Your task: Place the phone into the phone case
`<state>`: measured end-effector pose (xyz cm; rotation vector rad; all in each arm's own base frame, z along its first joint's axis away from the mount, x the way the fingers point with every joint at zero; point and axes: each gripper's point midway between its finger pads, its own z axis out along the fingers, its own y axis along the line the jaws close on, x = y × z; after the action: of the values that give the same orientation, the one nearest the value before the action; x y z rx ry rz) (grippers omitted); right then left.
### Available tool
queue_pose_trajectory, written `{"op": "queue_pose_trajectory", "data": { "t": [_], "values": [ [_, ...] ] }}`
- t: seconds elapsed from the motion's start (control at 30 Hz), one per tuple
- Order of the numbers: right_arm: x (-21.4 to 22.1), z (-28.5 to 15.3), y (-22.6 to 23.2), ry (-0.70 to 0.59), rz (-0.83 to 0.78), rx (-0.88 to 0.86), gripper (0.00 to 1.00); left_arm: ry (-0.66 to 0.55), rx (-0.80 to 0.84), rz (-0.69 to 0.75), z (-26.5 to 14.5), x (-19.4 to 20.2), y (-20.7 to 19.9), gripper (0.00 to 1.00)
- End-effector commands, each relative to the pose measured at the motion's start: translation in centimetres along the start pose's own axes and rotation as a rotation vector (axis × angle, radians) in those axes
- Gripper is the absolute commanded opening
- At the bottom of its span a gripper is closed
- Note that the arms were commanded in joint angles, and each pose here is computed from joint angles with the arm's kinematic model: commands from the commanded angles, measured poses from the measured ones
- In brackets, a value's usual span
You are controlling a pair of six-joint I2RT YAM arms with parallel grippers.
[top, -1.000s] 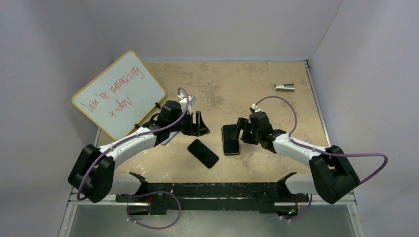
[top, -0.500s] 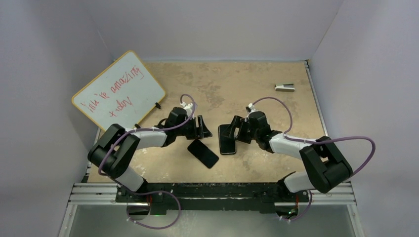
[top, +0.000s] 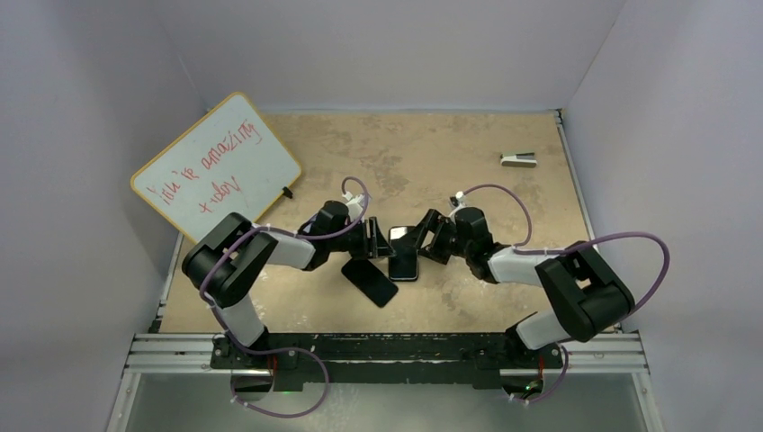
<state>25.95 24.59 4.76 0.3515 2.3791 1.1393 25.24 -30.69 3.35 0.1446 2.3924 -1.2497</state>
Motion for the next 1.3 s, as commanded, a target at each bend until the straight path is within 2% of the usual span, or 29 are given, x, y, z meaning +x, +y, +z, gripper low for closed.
{"op": "queue_pose_trajectory", "data": {
  "t": [0.0, 0.2, 0.37, 0.53, 0.9, 0.97, 1.07, 1.27],
  "values": [
    [-0.7, -0.5, 4.1, -0.017, 0.015, -0.18, 0.84, 0.024, 0.037, 0.024, 0.4, 0.7, -0.5, 0.46],
    [-1.0, -1.7, 6.1, -0.041, -0.008, -0.28, 0.84, 0.028, 0.026, 0.042, 0.2, 1.0, -0.2, 0.36],
    [-0.2, -1.6, 5.6, -0.013, -0.016, -0.278, 0.84, 0.025, 0.003, 0.056, -0.1, 1.0, 0.2, 0.3],
    [0.9, -1.1, 4.7, 0.029, 0.003, -0.286, 0.83, 0.016, -0.002, 0.07, -0.4, 1.0, 0.1, 0.27],
    [1.4, -1.3, 6.3, 0.071, 0.009, -0.395, 0.78, 0.02, -0.046, 0.099, -0.6, 0.7, 0.7, 0.22],
    [1.3, -1.5, 6.6, 0.069, 0.007, -0.403, 0.78, 0.022, -0.057, 0.108, -0.6, 0.5, 0.7, 0.23],
    [1.2, -1.7, 6.8, 0.065, 0.001, -0.404, 0.78, 0.03, -0.074, 0.132, -0.8, 0.3, 0.8, 0.29],
    [1.7, -0.9, 5.3, 0.091, -0.016, -0.331, 0.77, 0.035, -0.092, 0.169, -1.0, -0.1, 0.8, 0.31]
  ]
}}
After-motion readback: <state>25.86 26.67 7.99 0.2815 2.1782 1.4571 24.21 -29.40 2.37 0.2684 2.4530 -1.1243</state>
